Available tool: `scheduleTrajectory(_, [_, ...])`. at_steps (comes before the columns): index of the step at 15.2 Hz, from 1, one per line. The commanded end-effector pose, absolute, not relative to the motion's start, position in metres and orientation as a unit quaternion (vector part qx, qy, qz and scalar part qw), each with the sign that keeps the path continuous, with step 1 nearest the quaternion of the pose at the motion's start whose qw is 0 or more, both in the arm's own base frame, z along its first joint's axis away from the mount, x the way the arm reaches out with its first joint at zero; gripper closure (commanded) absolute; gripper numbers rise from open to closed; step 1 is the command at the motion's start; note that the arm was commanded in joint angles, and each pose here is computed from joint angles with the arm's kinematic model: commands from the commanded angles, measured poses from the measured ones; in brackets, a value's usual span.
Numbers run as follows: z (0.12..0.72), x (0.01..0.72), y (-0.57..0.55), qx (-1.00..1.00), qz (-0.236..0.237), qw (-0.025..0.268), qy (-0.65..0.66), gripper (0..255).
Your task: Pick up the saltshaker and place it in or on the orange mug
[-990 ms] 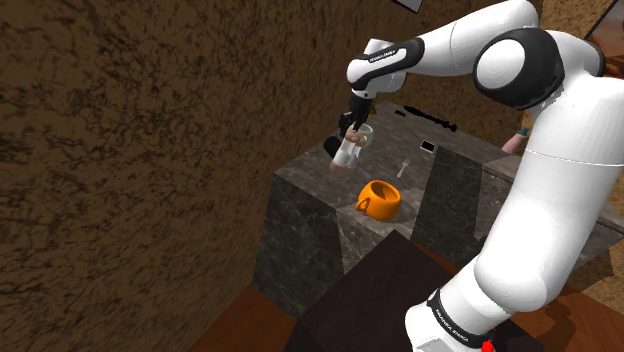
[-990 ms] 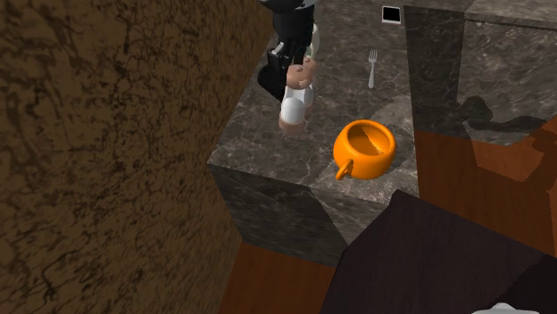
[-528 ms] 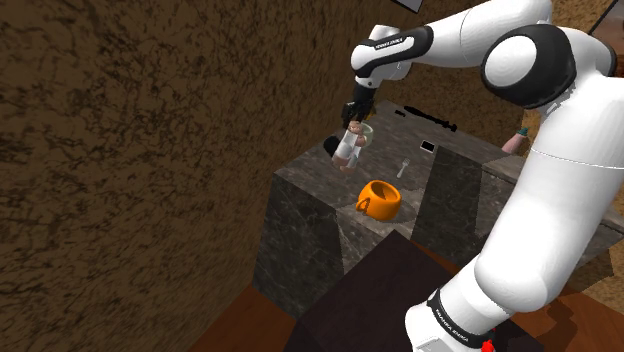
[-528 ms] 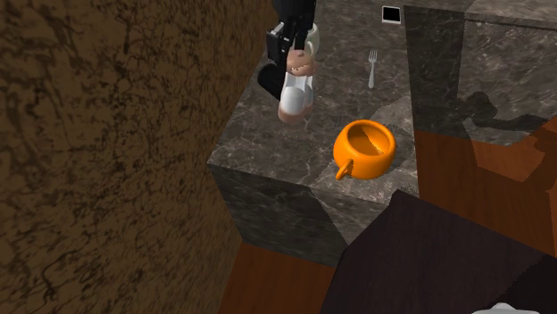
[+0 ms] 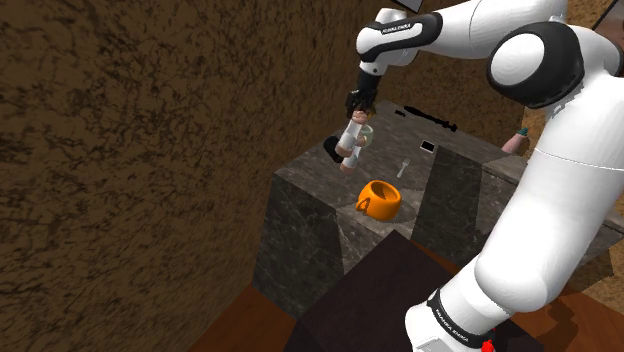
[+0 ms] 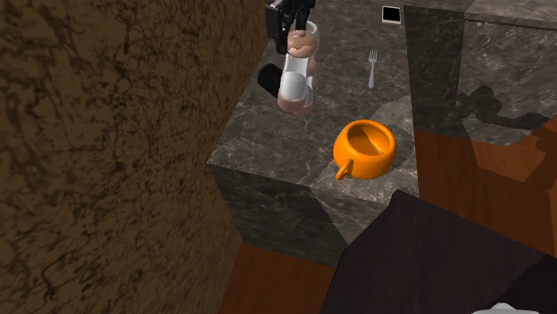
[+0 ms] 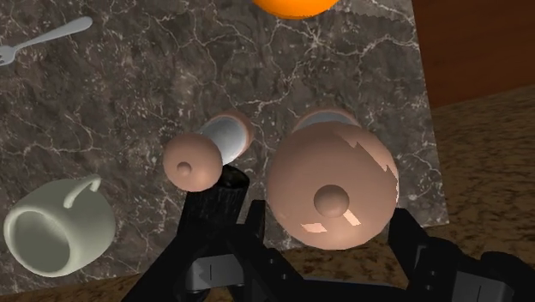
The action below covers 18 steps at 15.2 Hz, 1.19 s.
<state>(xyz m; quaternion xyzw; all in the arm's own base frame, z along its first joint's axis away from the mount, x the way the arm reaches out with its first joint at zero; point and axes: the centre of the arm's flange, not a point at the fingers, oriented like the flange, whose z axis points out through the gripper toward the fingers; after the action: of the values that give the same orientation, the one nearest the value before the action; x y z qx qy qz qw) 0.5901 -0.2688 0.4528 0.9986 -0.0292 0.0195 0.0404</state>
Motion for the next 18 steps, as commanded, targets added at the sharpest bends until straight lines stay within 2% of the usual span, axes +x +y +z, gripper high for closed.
scheduleTrajectory(1, [0.463,0.589,-0.268,0.999,0.019,0.04,-0.029,255])
scheduleTrajectory(18, [0.539,0.387,-0.283,0.999,0.019,0.04,-0.029,255])
